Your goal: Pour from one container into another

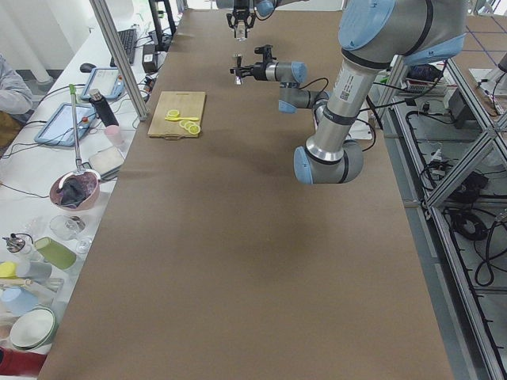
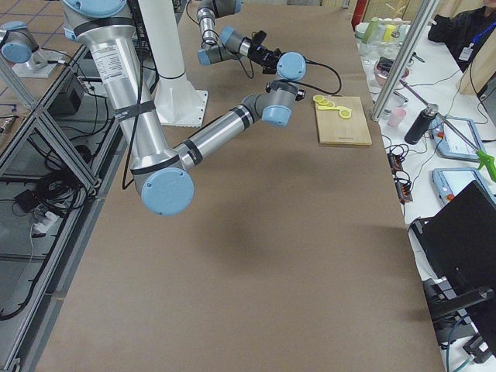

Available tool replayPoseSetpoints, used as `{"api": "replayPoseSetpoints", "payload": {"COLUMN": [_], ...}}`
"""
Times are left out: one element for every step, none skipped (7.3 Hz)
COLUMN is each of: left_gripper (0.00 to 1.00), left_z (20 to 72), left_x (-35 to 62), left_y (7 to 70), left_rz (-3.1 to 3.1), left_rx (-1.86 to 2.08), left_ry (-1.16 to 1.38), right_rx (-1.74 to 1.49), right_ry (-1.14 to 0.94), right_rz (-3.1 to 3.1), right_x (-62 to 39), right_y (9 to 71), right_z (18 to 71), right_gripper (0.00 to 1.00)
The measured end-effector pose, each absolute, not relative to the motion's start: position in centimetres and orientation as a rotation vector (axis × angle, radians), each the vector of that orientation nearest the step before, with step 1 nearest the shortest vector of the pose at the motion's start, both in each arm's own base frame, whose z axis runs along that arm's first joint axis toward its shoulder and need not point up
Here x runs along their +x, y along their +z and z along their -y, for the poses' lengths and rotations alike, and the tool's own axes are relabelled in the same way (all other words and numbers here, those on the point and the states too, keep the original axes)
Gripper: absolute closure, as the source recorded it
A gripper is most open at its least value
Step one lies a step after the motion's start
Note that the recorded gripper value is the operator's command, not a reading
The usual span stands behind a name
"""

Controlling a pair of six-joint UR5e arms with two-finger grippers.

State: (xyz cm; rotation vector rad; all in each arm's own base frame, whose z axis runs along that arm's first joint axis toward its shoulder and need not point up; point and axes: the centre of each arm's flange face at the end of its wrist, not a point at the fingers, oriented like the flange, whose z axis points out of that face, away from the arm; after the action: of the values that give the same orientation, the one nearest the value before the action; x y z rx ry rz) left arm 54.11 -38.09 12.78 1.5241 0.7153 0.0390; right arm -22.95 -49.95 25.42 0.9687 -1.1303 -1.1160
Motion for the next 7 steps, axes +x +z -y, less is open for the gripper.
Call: {"api": "replayPoseSetpoints", "payload": {"left_gripper": [1.0,1.0,1.0,1.0,1.0,1.0,1.0], "left_z": [38.7,39.6,40.4,40.8,41.0,41.0,41.1], "left_x": [54.3,54.1,53.7,53.6,53.5,53.6,53.5], "left_y": [12.9,13.0,13.1,13.2,13.2,13.3,13.3], "left_rz": [-0.719,-0.724,-0.728,-0.732,-0.733,-0.735,-0.734], "left_rx": [1.517,1.512,1.51,1.508,1.507,1.506,1.506], "left_ry": [0.05,0.057,0.063,0.068,0.071,0.072,0.072], "right_rx": [0.945,0.914,0.882,0.857,0.84,0.831,0.823], "right_ry": [-1.11,-1.113,-1.119,-1.121,-1.122,-1.119,-1.114], "right_rz": [1.128,1.131,1.136,1.14,1.142,1.14,1.136], "right_x": [-23.4,-24.3,-25.4,-26.2,-26.4,-26.1,-25.9], "right_y": [24.2,22.9,21.8,20.8,19.8,19.0,18.3], "right_z": [50.2,50.2,50.2,50.1,49.8,49.6,49.6], "right_gripper": [1.0,1.0,1.0,1.0,1.0,1.0,1.0]}}
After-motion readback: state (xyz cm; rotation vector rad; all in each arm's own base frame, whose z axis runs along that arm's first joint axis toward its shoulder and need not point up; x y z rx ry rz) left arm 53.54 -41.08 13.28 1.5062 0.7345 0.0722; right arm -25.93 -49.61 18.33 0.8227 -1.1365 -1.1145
